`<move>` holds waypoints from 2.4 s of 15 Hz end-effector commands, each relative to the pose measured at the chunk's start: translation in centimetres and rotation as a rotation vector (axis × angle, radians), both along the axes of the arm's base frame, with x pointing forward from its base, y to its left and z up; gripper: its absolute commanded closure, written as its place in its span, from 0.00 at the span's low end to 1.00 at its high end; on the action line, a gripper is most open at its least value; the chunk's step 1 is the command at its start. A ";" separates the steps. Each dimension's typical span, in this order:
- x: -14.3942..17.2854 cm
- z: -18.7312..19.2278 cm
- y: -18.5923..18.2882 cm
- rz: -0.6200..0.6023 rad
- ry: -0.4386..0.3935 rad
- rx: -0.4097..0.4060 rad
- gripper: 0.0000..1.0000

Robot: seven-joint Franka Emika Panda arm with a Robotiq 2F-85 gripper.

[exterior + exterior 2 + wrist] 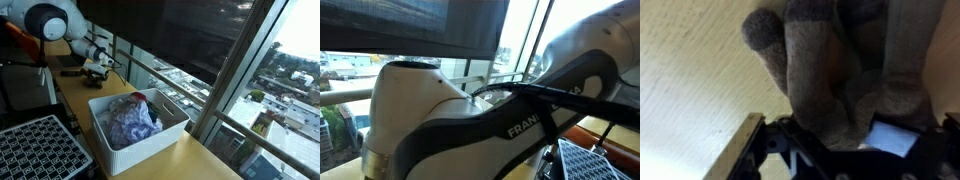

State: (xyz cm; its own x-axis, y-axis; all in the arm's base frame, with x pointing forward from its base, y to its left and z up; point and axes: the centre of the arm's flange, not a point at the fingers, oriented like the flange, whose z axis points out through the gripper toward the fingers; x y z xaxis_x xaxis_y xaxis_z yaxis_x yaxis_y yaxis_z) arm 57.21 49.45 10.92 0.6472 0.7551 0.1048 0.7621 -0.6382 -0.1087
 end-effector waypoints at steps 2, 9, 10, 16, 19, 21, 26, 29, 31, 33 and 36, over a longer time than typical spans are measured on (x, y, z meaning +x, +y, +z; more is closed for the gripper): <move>2.0 3.0 -2.5 -0.030 -0.002 0.003 0.85; 3.6 13.4 -10.9 -0.160 -0.143 -0.023 1.00; 3.8 15.1 -12.3 -0.193 -0.172 -0.026 1.00; 3.3 23.0 -22.7 -0.481 -0.333 -0.071 1.00; 1.5 25.3 -28.7 -0.612 -0.352 -0.119 1.00; -0.4 26.2 -32.3 -0.677 -0.357 -0.161 1.00; -6.8 26.4 -40.6 -0.783 -0.347 -0.260 1.00; -8.9 25.9 -44.4 -0.838 -0.348 -0.328 1.00; -9.5 25.6 -46.2 -0.864 -0.345 -0.357 1.00; -9.2 25.0 -47.4 -0.878 -0.341 -0.367 1.00; -6.7 22.9 -47.4 -0.876 -0.331 -0.378 1.00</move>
State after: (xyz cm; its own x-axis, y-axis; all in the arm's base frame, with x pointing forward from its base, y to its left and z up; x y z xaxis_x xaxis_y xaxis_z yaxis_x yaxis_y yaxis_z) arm 48.62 1.62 35.31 0.9725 0.0451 0.2285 -0.0330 -0.9445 0.3269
